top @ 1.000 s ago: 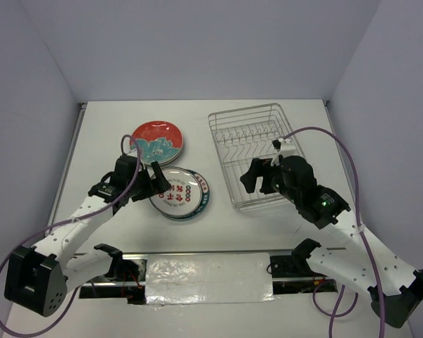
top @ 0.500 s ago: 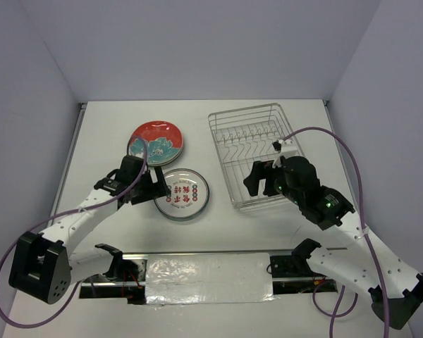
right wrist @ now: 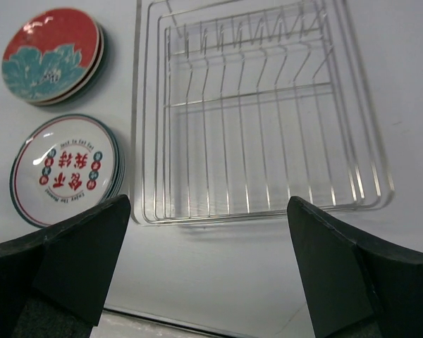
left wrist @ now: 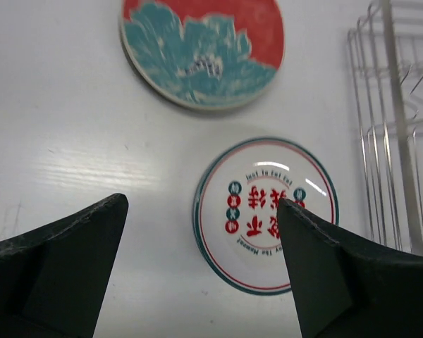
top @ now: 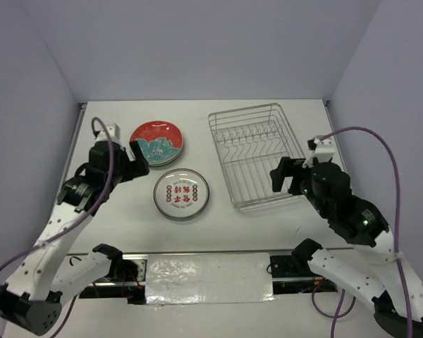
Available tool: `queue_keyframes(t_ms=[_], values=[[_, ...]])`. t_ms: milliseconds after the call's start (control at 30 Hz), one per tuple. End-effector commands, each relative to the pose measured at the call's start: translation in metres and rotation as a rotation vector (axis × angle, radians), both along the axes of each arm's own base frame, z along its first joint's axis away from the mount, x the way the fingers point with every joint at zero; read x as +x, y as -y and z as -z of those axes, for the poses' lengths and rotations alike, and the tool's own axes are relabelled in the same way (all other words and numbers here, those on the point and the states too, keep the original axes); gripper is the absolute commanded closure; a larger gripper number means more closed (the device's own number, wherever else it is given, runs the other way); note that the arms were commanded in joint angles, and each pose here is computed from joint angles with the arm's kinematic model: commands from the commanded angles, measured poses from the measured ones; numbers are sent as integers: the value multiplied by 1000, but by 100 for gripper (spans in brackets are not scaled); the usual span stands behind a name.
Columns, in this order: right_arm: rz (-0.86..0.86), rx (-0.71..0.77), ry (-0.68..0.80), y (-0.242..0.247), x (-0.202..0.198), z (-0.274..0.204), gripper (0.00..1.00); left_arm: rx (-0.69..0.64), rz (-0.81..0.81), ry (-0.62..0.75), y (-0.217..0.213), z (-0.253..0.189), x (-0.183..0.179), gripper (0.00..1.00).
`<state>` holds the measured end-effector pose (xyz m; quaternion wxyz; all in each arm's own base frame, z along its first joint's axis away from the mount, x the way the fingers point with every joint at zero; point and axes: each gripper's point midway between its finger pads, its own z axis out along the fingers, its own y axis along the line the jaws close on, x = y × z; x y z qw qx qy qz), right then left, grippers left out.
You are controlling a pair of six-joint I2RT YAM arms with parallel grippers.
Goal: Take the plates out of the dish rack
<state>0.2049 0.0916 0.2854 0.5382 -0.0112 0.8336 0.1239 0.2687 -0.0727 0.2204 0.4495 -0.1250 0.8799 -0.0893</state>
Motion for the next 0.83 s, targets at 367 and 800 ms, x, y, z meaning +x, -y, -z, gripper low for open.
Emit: queue_keyframes(t_ms=[367,800], values=[[119,-11,129,80,-66,-54,0,214,-240,289,-98,-95,-86,0],[128,26,161,89,-79,-42,0,153,-299,387,-114,-87,-119,0]])
